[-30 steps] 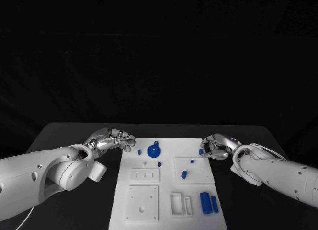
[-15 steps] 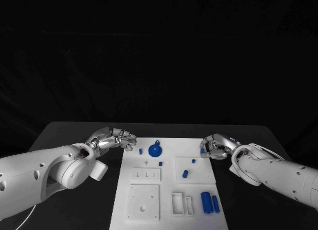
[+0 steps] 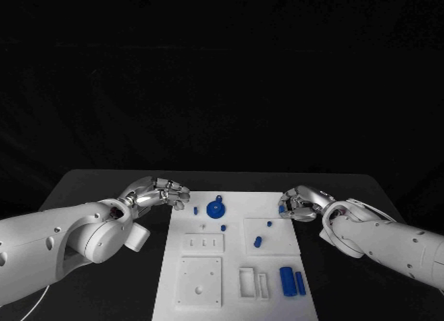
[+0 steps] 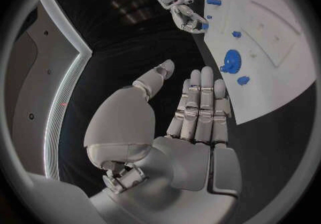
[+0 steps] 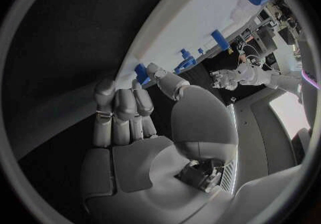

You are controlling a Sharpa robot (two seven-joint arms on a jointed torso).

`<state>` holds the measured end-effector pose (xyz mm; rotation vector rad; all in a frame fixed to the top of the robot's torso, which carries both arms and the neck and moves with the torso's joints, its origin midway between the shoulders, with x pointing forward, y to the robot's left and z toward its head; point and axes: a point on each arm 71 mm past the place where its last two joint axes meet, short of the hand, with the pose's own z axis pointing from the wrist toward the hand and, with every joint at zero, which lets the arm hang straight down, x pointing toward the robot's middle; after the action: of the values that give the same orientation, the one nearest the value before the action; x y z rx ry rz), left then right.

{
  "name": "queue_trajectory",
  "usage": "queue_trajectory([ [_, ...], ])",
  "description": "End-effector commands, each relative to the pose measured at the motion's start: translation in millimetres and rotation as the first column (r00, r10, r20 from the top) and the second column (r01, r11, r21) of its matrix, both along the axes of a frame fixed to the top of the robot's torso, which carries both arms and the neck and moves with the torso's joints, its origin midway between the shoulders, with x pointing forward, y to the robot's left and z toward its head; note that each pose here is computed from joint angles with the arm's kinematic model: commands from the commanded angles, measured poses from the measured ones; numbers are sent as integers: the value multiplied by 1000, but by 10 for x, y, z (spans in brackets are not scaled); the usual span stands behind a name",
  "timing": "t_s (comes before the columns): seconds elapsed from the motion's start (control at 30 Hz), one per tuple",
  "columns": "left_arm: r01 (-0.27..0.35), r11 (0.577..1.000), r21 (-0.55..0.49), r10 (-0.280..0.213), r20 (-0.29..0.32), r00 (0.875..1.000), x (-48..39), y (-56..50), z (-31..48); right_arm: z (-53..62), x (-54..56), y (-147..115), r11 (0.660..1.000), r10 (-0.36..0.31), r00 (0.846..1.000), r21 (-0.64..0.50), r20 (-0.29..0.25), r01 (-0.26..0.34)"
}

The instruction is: Assemble the parts on the task board

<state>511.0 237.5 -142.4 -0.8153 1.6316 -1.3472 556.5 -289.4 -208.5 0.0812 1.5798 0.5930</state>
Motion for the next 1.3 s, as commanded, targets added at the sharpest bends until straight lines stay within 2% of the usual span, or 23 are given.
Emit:
queue_trajectory([
  [0.03, 18, 1000, -5, -18, 3, 1000, -8, -21, 7, -13, -3, 18, 1000, 12, 1000, -6, -12, -13],
  [0.47, 18, 1000, -5, -18, 3, 1000, -7, -20, 7, -6, 0, 35, 1000, 11, 1000, -4, -1, -11],
  [1.07, 17, 1000, 15, -17, -17, 1000, 12, -17, -10, 49, -24, 86, 999, -25, 997, -31, 71, 28],
  [1.23, 10, 999, 46, -7, -49, 999, 35, -38, -35, 208, 7, 155, 998, -14, 994, -66, 106, 21],
  [1.3, -15, 997, 72, 20, -72, 997, 60, -49, -36, 306, 15, 221, 996, 0, 992, -94, 124, 12],
])
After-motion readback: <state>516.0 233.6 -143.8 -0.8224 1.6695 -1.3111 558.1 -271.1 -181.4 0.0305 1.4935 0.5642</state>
